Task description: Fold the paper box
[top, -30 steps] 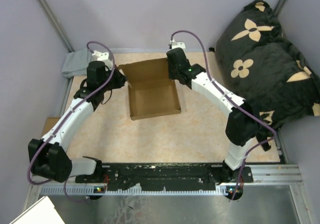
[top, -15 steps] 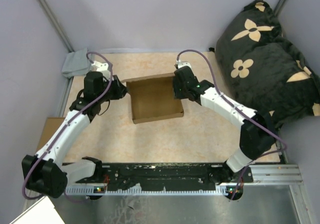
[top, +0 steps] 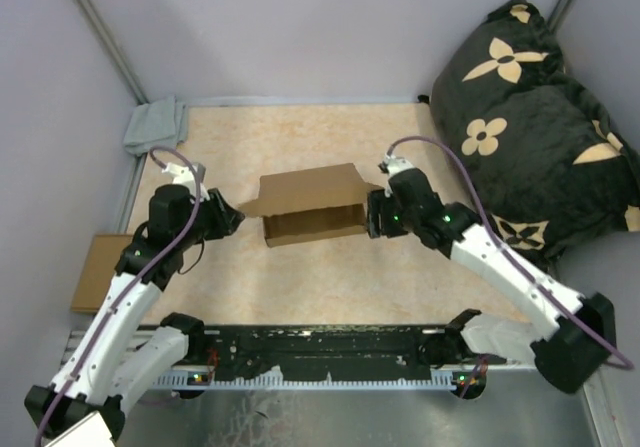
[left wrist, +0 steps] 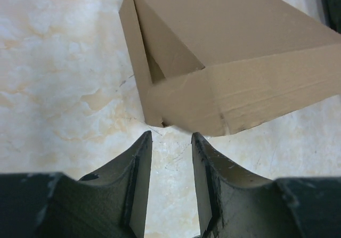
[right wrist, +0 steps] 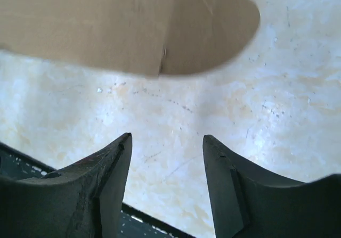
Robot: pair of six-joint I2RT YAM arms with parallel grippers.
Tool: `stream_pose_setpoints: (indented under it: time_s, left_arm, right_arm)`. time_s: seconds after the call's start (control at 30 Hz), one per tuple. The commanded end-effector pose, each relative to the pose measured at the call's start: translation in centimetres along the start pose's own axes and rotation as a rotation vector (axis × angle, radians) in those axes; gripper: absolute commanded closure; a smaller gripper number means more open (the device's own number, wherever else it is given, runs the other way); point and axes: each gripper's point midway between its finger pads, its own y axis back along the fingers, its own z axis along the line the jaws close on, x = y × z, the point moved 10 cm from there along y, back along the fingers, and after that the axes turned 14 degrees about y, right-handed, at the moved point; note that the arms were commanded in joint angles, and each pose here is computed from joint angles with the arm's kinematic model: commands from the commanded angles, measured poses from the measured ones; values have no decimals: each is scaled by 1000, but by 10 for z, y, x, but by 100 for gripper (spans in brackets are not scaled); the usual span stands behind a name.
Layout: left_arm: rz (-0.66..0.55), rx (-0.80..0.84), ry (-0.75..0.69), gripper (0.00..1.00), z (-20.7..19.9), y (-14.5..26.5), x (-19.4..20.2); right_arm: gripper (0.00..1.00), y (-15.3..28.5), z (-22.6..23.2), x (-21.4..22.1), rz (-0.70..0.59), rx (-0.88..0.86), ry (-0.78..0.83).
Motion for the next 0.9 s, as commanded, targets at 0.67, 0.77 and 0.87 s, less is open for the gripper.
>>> stream_pose_setpoints:
  time_s: [0.67,0.77,0.87]
  left_arm:
    - [185,-93,-10,58,-19,-93,-35]
    - [246,-114,-14,58,-8,-113,-23]
    - [315,-179,-9,58,7,-132,-9]
  right_arm:
    - [67,-56,-28,-87,-117,-51,-48]
    - [63,-81,-29,-84,-69,-55,-39]
    - [59,-108,-31,-75,27,-60,-32]
